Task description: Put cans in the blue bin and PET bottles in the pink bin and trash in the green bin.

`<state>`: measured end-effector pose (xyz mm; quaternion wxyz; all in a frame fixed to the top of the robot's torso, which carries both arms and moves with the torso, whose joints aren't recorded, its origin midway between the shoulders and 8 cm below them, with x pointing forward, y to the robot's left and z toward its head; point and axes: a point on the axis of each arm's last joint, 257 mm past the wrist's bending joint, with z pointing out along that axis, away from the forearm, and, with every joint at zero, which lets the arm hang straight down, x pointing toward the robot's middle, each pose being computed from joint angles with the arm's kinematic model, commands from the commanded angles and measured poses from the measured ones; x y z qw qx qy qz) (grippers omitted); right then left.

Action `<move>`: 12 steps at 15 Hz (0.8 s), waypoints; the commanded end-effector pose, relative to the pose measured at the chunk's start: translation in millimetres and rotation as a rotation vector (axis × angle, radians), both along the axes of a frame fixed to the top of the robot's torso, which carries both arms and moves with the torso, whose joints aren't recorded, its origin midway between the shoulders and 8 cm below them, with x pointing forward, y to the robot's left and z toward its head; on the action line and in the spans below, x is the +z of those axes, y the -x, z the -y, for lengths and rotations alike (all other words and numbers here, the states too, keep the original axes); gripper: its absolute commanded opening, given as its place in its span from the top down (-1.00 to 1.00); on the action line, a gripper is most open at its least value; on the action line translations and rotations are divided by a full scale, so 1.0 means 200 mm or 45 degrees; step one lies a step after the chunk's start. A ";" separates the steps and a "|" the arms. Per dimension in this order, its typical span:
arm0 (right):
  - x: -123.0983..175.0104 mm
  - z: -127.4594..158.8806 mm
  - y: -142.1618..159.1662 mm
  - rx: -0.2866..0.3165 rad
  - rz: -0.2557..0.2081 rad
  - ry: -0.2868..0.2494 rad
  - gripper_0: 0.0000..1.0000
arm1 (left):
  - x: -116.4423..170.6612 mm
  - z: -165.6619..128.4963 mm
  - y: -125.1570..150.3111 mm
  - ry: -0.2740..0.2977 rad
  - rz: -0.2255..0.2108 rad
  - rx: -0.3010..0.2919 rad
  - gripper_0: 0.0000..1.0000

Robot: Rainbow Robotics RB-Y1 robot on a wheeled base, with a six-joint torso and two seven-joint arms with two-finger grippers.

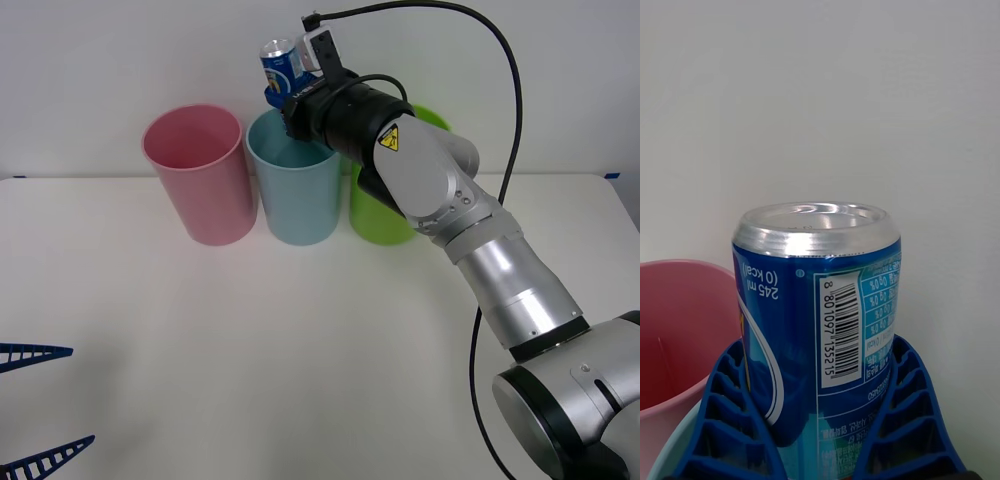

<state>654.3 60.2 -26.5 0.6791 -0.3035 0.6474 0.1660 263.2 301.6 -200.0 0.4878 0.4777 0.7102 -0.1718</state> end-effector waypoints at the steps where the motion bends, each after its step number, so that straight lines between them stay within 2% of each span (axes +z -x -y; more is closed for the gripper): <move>1: 0.00 -0.01 0.00 0.002 0.003 0.002 1.00 | 0.00 0.00 0.00 0.000 0.000 0.000 -1.00; 2: 0.01 -0.01 0.00 -0.005 0.022 0.001 0.82 | 0.00 0.00 0.00 0.000 0.000 0.000 -1.00; 3: 0.02 -0.01 0.00 -0.009 0.036 -0.001 -0.31 | 0.00 0.00 0.00 0.000 0.000 0.000 -1.00; 4: 0.01 -0.01 0.00 -0.010 0.037 0.001 -1.00 | 0.00 0.00 0.00 0.000 0.000 0.000 -1.00; 12: 0.02 0.00 0.00 -0.013 0.044 0.006 -1.00 | 0.00 0.00 0.00 0.000 0.000 0.000 -1.00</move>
